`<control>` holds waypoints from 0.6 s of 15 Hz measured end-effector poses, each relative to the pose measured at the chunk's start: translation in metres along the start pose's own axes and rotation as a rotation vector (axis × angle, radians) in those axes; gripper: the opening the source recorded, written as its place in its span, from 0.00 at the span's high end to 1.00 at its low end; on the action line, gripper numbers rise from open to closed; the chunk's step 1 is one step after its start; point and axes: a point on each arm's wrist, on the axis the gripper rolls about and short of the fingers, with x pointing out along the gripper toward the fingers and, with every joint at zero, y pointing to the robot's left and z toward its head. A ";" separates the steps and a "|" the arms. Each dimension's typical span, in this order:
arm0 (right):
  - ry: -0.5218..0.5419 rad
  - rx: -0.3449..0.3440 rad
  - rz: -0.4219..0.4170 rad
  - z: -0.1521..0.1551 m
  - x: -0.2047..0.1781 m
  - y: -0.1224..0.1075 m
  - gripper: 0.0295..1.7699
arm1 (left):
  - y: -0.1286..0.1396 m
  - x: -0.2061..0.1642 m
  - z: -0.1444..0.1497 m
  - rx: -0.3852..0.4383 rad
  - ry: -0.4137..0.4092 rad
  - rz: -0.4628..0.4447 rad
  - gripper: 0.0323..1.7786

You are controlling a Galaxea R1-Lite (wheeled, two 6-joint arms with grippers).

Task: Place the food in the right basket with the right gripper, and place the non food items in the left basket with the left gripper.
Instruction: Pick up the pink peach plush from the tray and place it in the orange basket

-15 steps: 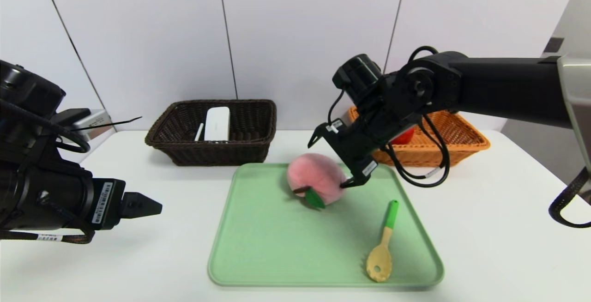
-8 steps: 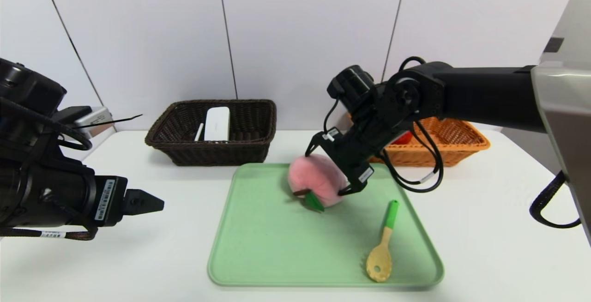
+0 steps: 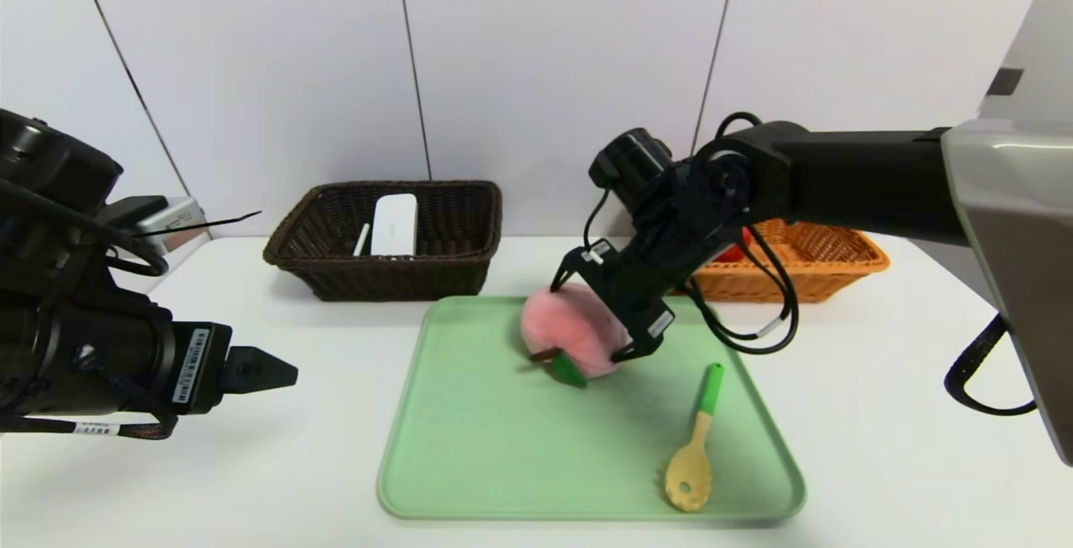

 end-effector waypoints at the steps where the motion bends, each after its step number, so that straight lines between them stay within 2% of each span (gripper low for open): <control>1: 0.002 0.000 -0.003 0.000 0.001 0.000 0.04 | 0.000 0.000 0.000 0.000 0.000 0.000 0.05; 9: 0.012 -0.005 -0.012 0.000 0.005 -0.001 0.04 | 0.000 0.001 0.000 -0.001 0.001 -0.001 0.05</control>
